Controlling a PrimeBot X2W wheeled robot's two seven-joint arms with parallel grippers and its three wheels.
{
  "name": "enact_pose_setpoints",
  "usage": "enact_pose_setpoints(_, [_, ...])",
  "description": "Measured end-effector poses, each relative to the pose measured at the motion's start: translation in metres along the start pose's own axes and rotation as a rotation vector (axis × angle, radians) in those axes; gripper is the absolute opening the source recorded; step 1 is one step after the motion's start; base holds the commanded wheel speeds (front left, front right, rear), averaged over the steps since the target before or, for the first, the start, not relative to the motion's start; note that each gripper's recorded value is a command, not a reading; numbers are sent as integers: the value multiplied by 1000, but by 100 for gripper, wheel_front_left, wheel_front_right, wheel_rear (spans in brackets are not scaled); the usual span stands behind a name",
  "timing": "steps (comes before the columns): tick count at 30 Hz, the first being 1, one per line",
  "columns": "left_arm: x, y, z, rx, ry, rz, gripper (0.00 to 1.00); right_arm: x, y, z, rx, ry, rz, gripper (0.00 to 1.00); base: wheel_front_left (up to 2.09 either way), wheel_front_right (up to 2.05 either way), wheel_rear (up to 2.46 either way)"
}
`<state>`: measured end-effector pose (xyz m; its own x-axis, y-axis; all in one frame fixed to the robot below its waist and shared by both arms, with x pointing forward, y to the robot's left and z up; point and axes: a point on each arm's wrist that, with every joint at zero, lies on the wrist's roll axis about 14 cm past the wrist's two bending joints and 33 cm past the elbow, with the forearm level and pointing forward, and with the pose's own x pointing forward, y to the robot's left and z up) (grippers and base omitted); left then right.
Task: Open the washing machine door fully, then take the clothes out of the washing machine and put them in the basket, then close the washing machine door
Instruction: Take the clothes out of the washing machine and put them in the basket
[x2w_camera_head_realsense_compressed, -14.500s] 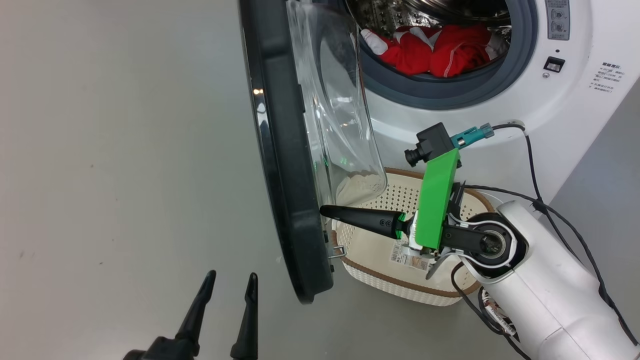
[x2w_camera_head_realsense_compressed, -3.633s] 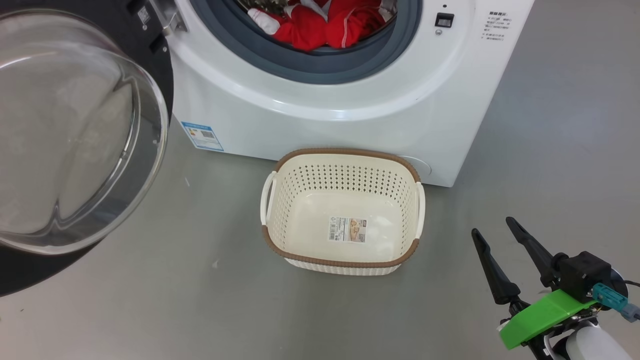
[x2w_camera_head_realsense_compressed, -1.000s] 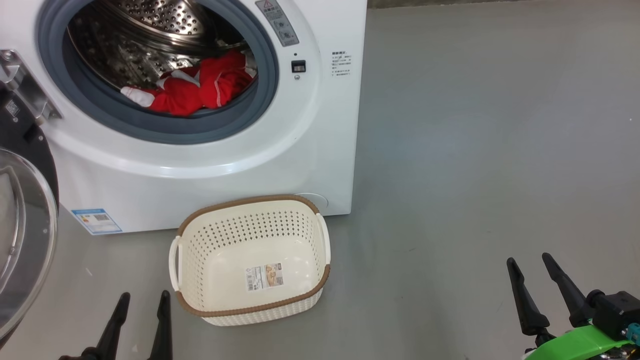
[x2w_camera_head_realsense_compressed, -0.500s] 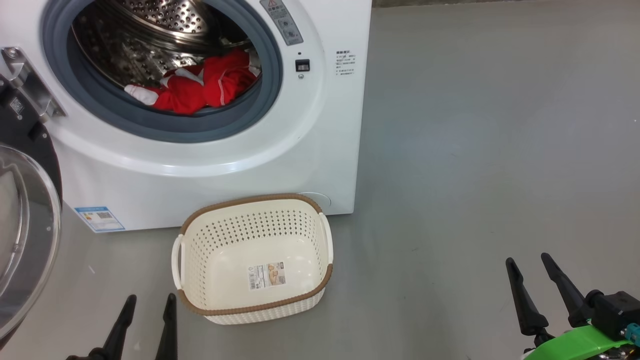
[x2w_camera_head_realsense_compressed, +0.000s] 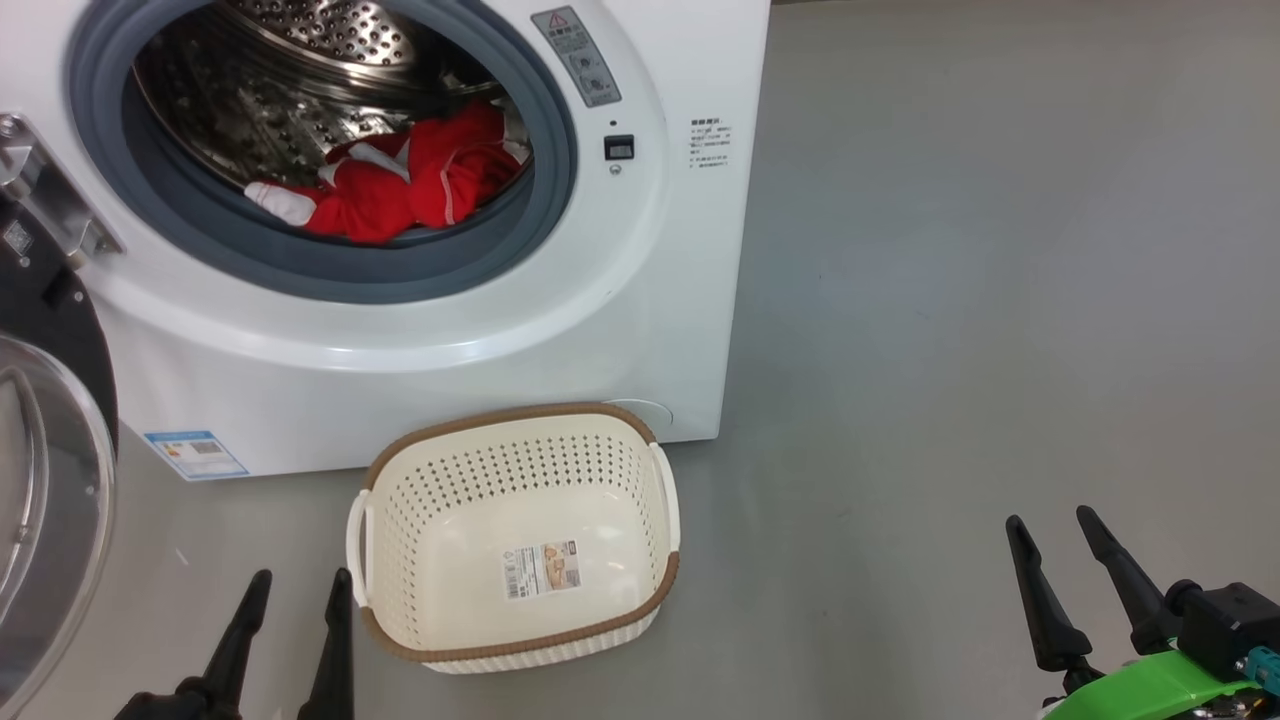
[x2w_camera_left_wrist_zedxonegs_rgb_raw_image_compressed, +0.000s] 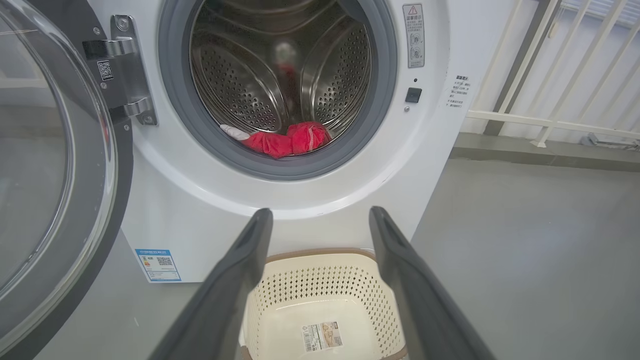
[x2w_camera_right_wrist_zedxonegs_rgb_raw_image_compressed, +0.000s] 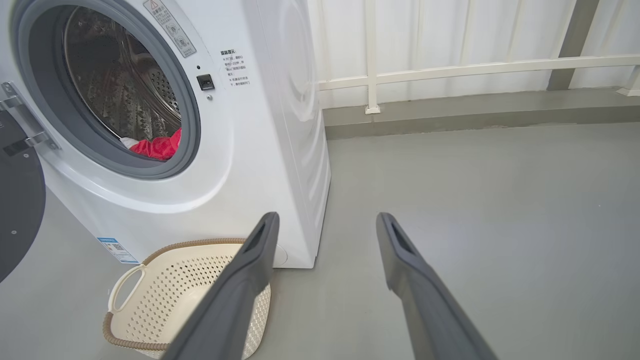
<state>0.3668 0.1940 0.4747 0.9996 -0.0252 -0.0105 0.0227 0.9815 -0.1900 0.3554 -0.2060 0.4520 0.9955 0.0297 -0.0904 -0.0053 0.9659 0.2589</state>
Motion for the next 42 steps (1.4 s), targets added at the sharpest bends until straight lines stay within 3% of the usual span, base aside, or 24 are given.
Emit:
enact_pose_setpoints(13, [8, 1, 0, 1, -3, 2, 100, 6, 5, -3, 5, 8, 12, 100, 72, -90, 18])
enact_pose_setpoints(31, [15, -7, -8, -12, 20, -15, 100, 9, 4, -8, 6, 23, 7, 100, 1, -1, 0])
enact_pose_setpoints(42, [43, -15, -12, -23, 22, -40, 100, 24, 8, -11, 24, 25, 9, 100, 0, 0, 0])
